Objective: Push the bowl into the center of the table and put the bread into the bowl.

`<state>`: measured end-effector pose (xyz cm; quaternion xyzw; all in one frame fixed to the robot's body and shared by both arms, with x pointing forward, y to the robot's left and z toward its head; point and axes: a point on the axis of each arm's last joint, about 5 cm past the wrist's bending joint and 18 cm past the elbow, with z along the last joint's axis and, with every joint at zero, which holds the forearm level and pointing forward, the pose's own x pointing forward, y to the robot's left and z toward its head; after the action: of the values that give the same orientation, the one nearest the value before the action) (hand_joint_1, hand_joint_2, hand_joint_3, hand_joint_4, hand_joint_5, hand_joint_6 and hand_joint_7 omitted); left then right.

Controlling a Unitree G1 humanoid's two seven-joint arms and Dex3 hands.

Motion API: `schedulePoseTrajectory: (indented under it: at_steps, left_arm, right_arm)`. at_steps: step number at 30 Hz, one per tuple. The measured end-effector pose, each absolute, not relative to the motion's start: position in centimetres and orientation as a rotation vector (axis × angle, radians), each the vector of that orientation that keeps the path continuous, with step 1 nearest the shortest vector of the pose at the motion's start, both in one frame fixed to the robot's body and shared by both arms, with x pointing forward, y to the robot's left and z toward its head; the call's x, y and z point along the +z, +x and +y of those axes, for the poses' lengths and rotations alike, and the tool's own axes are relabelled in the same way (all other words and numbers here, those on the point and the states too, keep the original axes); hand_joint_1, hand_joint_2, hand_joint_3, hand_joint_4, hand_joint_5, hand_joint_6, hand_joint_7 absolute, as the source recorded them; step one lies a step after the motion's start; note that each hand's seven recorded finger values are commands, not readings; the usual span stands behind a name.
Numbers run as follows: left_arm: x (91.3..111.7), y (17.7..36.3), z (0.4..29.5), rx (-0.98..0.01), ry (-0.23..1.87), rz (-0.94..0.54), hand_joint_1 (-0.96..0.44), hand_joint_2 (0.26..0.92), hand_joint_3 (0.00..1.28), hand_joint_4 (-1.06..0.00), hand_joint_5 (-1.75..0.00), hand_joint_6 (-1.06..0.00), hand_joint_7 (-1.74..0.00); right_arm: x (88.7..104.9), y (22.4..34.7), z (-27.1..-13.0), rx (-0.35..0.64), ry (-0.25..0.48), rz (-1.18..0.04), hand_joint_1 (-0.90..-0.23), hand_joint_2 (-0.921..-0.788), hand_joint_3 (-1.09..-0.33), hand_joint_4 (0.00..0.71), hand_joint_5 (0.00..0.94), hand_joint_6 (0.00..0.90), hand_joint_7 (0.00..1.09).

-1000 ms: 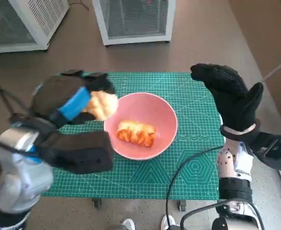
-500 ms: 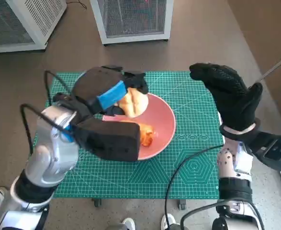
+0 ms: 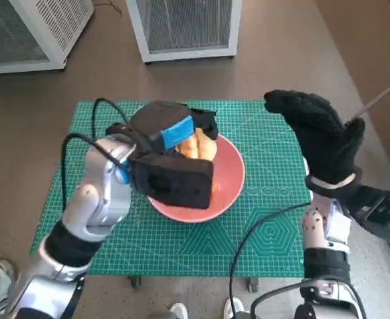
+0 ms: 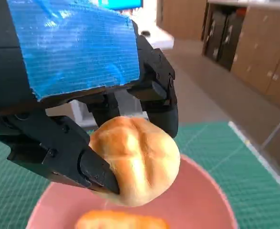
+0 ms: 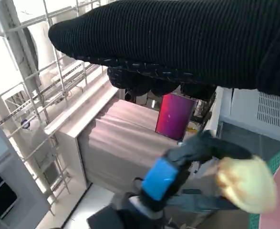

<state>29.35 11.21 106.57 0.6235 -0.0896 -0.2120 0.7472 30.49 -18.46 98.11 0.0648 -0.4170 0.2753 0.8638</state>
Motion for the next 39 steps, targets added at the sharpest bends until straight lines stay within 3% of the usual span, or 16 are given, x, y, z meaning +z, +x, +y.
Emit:
schedulePoseTrajectory:
  at_steps: [3, 5, 6, 8, 9, 10, 12, 14, 19, 28, 34, 39]
  left_arm:
    - [106.3, 29.5, 11.2, -0.468, 1.365, -0.179, 0.0, 0.92, 0.06, -0.72, -1.16, -0.61, -1.15]
    - [106.3, 29.5, 11.2, -0.467, 1.36, -0.175, 0.0, 0.921, 0.1, -0.64, -1.21, -0.59, -1.21]
    - [106.3, 29.5, 11.1, -0.466, 1.355, -0.173, 0.07, 0.92, 0.1, -0.64, -1.23, -0.54, -1.09]
    - [106.3, 29.4, 11.1, -0.466, 1.34, -0.163, 0.25, 0.921, 0.12, -0.63, -1.27, -0.48, -0.62]
    - [106.3, 29.4, 11.0, -0.468, 1.33, -0.154, 0.27, 0.921, 0.12, -0.62, -1.28, -0.46, -0.53]
    - [106.3, 29.4, 11.0, -0.471, 1.322, -0.148, 0.17, 0.883, 0.1, -0.48, -0.93, -0.43, -0.37]
    - [106.3, 29.3, 10.9, -0.484, 1.298, -0.128, 0.05, 0.847, 0.06, -0.37, -0.4, -0.39, -0.17]
    - [106.4, 29.2, 10.9, -0.494, 1.283, -0.114, 0.0, 0.829, 0.04, -0.29, -0.2, -0.38, -0.1]
    - [106.7, 28.6, 11.3, -0.5, 1.239, -0.114, -0.08, 0.811, 0.02, -0.18, -0.03, -0.35, -0.03]
    - [107.7, 28.1, 14.0, -0.556, 0.992, -0.204, -0.07, 0.807, 0.01, -0.07, 0.0, -0.27, 0.0]
    - [107.5, 28.0, 16.6, -0.6, 0.728, -0.408, -0.2, 0.837, 0.02, -0.07, -0.01, -0.26, -0.01]
    - [106.4, 27.8, 18.1, -0.518, 0.517, -0.591, -0.36, 0.895, 0.06, -0.14, -0.03, -0.3, -0.03]
  right_arm:
    - [97.9, 30.4, -18.5, 0.57, 0.138, -0.868, -0.568, -0.921, -0.662, 0.231, 0.0, 0.328, 0.0]
    - [97.8, 30.3, -18.6, 0.567, 0.139, -0.866, -0.567, -0.921, -0.663, 0.23, 0.0, 0.328, 0.0]
    - [97.8, 30.3, -18.6, 0.566, 0.139, -0.866, -0.567, -0.921, -0.663, 0.23, 0.0, 0.328, 0.0]
    - [97.9, 30.3, -18.6, 0.561, 0.14, -0.868, -0.568, -0.921, -0.663, 0.229, 0.0, 0.327, 0.0]
    - [97.9, 30.3, -18.6, 0.56, 0.14, -0.868, -0.568, -0.921, -0.663, 0.228, 0.0, 0.327, 0.0]
    - [97.9, 30.3, -18.6, 0.559, 0.14, -0.869, -0.569, -0.921, -0.663, 0.228, 0.0, 0.327, 0.0]
    - [97.9, 30.3, -18.5, 0.556, 0.14, -0.871, -0.57, -0.921, -0.663, 0.227, 0.0, 0.326, 0.0]
    - [98.0, 30.3, -18.5, 0.552, 0.142, -0.872, -0.573, -0.921, -0.662, 0.226, 0.0, 0.326, 0.0]
    - [98.0, 30.2, -18.4, 0.545, 0.145, -0.874, -0.576, -0.921, -0.66, 0.225, 0.0, 0.325, 0.0]
    - [98.1, 30.3, -18.4, 0.541, 0.149, -0.874, -0.583, -0.921, -0.653, 0.22, 0.0, 0.319, 0.0]
    - [98.5, 30.5, -18.4, 0.537, 0.147, -0.883, -0.571, -0.921, -0.648, 0.224, 0.002, 0.323, 0.0]
    - [99.4, 30.8, -18.2, 0.537, 0.145, -0.905, -0.567, -0.921, -0.651, 0.233, 0.006, 0.329, 0.01]
